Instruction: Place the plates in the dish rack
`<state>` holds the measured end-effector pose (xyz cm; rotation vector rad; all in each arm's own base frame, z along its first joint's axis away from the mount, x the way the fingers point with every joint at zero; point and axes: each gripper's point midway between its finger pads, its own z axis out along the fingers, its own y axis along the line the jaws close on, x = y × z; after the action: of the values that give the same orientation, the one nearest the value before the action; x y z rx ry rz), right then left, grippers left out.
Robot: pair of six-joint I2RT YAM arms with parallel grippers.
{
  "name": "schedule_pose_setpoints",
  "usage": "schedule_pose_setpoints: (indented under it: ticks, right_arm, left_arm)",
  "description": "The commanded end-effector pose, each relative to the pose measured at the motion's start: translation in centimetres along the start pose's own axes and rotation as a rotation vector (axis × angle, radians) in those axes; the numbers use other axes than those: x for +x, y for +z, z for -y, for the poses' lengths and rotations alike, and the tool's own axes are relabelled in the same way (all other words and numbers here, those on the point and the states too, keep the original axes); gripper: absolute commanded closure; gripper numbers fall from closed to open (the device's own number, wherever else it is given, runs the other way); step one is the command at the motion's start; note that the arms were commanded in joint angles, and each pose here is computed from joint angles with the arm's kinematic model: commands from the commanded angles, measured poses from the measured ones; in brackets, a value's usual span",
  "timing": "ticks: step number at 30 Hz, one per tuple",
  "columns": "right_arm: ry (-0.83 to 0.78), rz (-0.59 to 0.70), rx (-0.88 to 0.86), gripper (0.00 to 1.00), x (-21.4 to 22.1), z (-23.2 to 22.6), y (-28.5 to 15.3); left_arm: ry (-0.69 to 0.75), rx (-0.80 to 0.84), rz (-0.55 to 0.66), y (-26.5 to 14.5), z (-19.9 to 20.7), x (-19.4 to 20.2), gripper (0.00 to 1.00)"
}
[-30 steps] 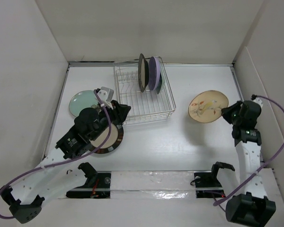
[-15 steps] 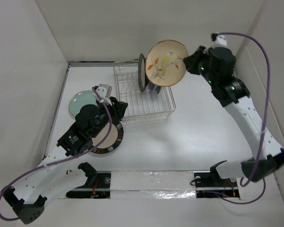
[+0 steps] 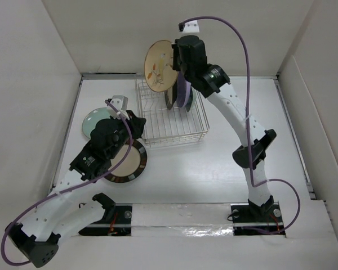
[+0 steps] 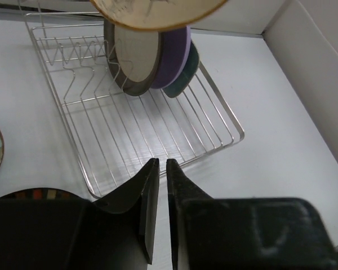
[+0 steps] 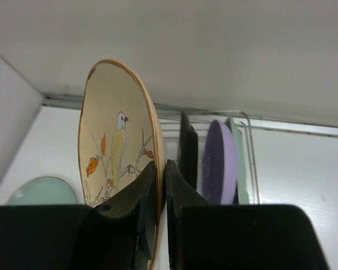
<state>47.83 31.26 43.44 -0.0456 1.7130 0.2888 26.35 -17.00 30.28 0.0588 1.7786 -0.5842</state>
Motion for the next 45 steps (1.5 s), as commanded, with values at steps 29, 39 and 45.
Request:
schedule_pose_setpoints:
  ticks: [29, 39, 45]
  right_arm:
    - [-0.353, 0.227, 0.315, 1.0, 3.2, -2.0, 5.1]
    - [-0.406, 0.21, 0.376, 1.0, 4.0, 0.0, 6.3]
    - [-0.41, 0.212, 0.391, 1.0, 4.7, 0.3, 6.5]
  left_arm:
    - [-0.11, -0.193, -0.242, 6.8, -6.4, 6.2, 0.72]
    - [-0.14, -0.24, -0.334, 8.7, -7.5, 9.3, 0.68]
    - [-0.121, -0.339, -0.291, 8.3, -9.3, 8.7, 0.68]
